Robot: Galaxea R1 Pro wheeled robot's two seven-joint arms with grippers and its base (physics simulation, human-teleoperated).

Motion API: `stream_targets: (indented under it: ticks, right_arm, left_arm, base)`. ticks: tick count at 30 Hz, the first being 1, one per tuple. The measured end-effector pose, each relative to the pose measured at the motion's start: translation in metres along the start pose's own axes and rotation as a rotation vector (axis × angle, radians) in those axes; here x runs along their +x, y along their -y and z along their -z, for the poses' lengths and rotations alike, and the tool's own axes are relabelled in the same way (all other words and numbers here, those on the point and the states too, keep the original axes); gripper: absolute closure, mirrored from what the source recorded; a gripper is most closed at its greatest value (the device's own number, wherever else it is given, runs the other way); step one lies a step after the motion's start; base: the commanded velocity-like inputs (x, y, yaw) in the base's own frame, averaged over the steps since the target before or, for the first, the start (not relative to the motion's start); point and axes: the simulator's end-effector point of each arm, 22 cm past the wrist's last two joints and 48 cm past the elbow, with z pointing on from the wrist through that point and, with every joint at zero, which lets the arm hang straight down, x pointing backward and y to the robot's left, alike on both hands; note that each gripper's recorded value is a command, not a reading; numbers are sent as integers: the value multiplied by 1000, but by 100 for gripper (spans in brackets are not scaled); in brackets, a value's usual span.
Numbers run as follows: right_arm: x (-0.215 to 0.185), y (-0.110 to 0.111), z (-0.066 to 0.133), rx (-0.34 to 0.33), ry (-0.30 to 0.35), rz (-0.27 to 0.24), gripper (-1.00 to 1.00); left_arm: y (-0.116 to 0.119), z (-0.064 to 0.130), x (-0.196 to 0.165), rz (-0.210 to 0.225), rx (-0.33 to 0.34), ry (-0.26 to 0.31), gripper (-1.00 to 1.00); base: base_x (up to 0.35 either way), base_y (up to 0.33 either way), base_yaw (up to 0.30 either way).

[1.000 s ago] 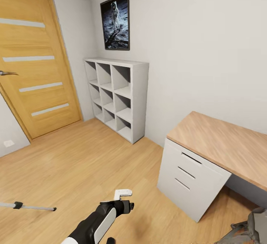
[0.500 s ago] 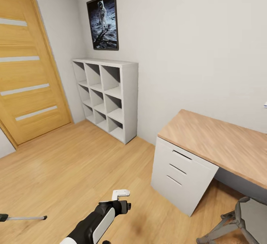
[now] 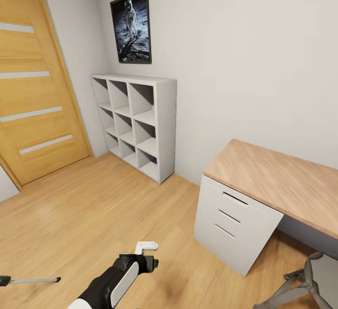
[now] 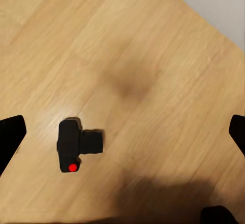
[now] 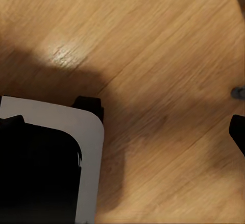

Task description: Attach the digital camera to the camera tripod in the bedroom.

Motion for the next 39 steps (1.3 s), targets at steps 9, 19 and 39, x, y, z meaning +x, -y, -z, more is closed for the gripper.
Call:
stream_targets:
  ticks: [9, 19, 39]
  right_arm:
    - [-9, -5, -6, 5, 14, 4, -100]
    - [-11, -4, -7, 5, 15, 2, -100]
    - [-23, -10, -9, -1, 33, -1, -100]
  left_arm:
    - [15, 3, -7, 37, 49, 2, -100]
    - [41, 8, -3, 89, 125, -4, -100]
    - [40, 9, 1, 90, 127, -10, -100]
  base:
    - [2, 2, 0]
    - [0, 0, 0]
    - [0, 0, 0]
